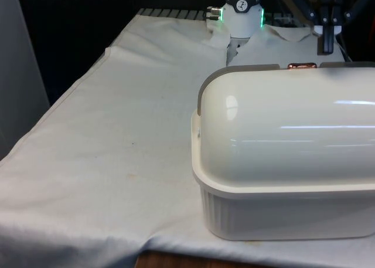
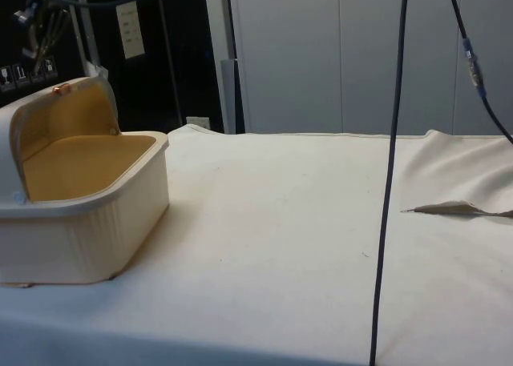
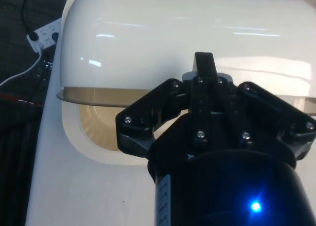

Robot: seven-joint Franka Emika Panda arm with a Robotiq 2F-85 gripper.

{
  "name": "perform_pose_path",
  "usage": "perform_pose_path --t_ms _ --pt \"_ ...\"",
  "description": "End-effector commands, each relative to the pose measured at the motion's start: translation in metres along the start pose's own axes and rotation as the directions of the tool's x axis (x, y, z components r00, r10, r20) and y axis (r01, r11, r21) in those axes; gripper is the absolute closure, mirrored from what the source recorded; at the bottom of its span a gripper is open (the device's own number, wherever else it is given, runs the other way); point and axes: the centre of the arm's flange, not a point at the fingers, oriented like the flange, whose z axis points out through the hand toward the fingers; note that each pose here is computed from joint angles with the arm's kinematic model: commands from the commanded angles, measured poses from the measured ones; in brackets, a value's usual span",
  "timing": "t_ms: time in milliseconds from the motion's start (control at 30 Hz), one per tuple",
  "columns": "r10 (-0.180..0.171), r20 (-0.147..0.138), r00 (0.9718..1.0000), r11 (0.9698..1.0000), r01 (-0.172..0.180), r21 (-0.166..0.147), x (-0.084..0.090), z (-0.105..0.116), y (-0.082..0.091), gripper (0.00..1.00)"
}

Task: Open the lid, then close it.

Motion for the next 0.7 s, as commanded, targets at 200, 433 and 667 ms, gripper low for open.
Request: perform_pose_path --t_ms 200,433,667 --pt "0.002 0.022 0.9998 1.0000 -0.002 0.004 -0.001 0.000 0.000 1.00" --pt "0.000 0.029 0.9996 1.0000 0.000 0.001 -0.002 0.002 0.000 1.00" --pt "0.000 0.060 0.9982 1.0000 -0.001 0.005 -0.009 0.013 -0.001 1.00"
